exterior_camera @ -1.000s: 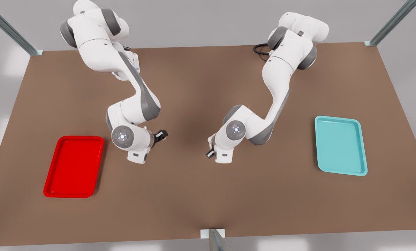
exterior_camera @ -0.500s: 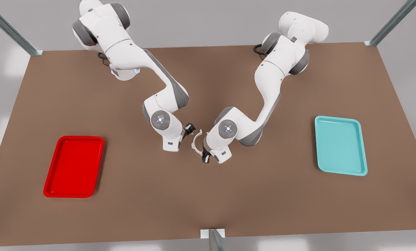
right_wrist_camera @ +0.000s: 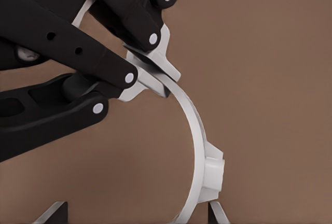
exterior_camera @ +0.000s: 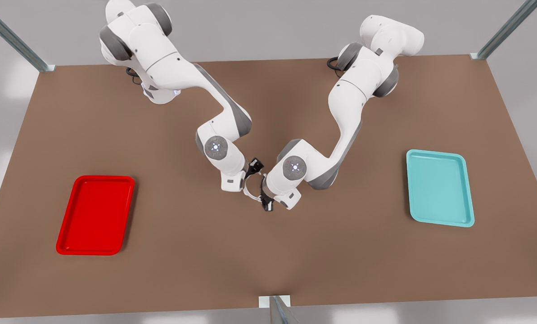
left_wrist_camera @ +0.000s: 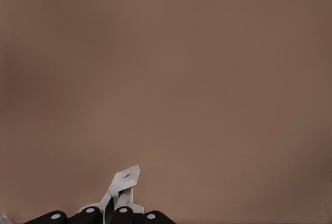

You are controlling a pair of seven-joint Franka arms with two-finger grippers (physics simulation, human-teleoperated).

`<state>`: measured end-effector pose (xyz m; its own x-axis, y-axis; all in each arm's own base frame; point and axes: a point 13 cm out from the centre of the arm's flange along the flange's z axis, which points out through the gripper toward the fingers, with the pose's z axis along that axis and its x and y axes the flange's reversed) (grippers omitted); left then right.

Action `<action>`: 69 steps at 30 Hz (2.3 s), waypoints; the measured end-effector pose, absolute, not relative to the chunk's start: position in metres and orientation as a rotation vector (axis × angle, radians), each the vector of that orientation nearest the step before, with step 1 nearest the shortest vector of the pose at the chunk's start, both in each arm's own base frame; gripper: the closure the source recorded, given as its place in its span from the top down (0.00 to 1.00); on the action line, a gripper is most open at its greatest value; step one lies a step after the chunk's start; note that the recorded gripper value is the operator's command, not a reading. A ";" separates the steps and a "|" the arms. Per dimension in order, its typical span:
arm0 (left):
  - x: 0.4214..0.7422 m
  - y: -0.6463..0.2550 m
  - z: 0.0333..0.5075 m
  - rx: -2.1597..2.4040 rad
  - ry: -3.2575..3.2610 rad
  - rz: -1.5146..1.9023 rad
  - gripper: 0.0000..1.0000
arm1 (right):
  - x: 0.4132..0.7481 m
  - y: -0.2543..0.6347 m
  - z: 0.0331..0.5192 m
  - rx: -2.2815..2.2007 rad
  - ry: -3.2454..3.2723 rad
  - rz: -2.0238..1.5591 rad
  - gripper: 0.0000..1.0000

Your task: Take the drainage pipe clamp from the left arm, pass it to the right arm, and place it in the plate on the right side

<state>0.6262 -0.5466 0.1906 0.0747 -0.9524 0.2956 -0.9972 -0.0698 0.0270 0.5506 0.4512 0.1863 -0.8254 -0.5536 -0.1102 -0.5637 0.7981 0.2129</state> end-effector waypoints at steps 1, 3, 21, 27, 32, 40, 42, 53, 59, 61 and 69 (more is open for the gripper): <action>0.627 -0.546 0.191 2.137 -1.963 0.294 0.21 | 0.551 0.451 0.184 -0.911 2.938 0.368 1.00; 0.628 -0.545 0.192 2.156 -1.940 0.294 0.21 | 0.552 0.452 0.179 -0.906 2.938 0.367 1.00; 0.634 -0.544 0.204 2.258 -1.826 0.304 1.00 | 0.564 0.446 0.159 -0.887 2.930 0.372 0.21; 0.637 -0.542 0.217 2.282 -1.785 0.320 1.00 | 0.567 0.442 0.159 -0.896 2.926 0.357 0.21; 0.652 -0.517 0.243 2.293 -1.704 0.319 1.00 | 0.571 0.443 0.156 -0.896 2.924 0.356 0.21; 0.712 -0.117 0.412 2.390 -1.853 0.135 1.00 | 0.658 0.289 0.154 -0.596 3.005 0.327 0.21; 0.643 -0.073 0.429 2.264 -2.107 -0.099 1.00 | 0.670 0.241 0.161 -0.544 3.030 0.307 0.21; 0.605 -0.072 0.450 1.135 -2.674 -0.110 1.00 | 0.672 -0.044 0.153 -0.466 3.198 -0.047 0.21; 0.596 -0.070 0.449 0.730 -2.774 -0.090 1.00 | 0.655 -0.142 0.118 -0.447 3.247 -0.118 0.21; 0.595 -0.067 0.450 0.632 -2.793 -0.076 1.00 | 0.655 -0.159 0.109 -0.458 3.241 -0.125 0.21; 0.591 -0.069 0.453 0.299 -2.832 -0.030 1.00 | 0.660 -0.206 0.101 -0.520 3.192 -0.148 0.21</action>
<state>0.5908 -0.0686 0.4533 -0.9355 -0.2077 0.2859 -0.2016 0.9781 0.0511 0.6598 -0.2062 0.1009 -0.9438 -0.3117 0.1095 -0.3206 0.9443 -0.0747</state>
